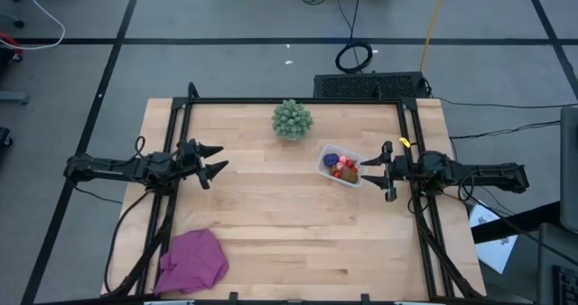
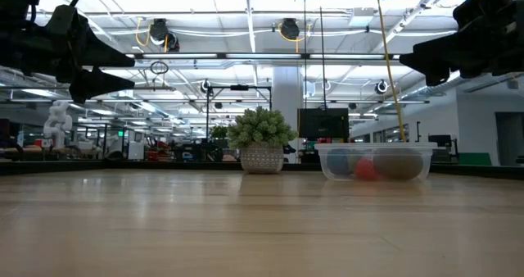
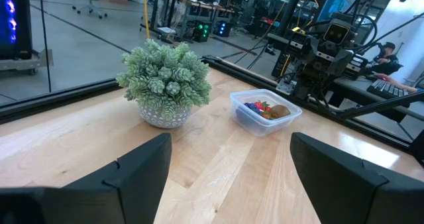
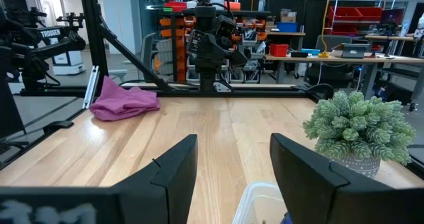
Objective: Pick and placing Produce into tupperware
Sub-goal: Return to Home Position
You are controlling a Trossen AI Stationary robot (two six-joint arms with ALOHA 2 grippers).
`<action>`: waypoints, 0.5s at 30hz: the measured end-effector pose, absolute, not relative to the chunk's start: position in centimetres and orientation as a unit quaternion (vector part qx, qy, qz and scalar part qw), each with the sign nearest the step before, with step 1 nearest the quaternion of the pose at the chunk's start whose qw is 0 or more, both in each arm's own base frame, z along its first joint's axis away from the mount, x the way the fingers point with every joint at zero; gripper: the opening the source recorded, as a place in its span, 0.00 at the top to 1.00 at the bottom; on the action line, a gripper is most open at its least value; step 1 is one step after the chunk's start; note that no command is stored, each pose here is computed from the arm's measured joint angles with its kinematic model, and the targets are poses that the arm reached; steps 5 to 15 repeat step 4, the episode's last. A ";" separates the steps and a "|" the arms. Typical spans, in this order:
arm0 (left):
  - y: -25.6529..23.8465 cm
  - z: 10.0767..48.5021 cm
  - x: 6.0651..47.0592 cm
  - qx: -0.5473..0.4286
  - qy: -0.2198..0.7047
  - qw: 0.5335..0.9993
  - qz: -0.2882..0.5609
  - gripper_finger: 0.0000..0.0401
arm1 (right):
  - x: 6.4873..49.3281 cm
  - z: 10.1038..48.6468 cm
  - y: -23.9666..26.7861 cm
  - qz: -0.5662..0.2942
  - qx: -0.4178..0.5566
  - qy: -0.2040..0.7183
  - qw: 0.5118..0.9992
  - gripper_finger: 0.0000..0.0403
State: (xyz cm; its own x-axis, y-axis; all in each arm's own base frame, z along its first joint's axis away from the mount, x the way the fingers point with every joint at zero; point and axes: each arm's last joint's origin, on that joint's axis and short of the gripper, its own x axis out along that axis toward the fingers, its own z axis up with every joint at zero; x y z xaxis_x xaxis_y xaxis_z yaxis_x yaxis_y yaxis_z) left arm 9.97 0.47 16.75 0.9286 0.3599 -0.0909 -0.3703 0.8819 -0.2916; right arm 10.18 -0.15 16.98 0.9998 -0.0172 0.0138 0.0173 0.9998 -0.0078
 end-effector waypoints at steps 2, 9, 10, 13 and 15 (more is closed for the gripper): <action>0.5 16.7 10.0 -0.154 0.017 0.970 0.188 0.22 | 10.2 17.0 -0.2 -0.009 -0.004 -0.007 1.000 0.55; 0.5 16.7 10.0 -0.154 0.017 0.970 0.188 0.22 | 10.2 17.0 -0.1 -0.009 -0.004 -0.007 1.000 0.55; 0.5 16.7 10.0 -0.154 0.017 0.970 0.188 0.22 | 10.2 17.0 -0.1 -0.009 -0.004 -0.007 1.000 0.55; 0.5 16.7 10.0 -0.154 0.017 0.970 0.188 0.22 | 10.2 17.0 -0.1 -0.009 -0.004 -0.007 1.000 0.55; 0.5 16.7 10.0 -0.154 0.017 0.970 0.188 0.22 | 10.2 17.0 -0.1 -0.009 -0.004 -0.007 1.000 0.55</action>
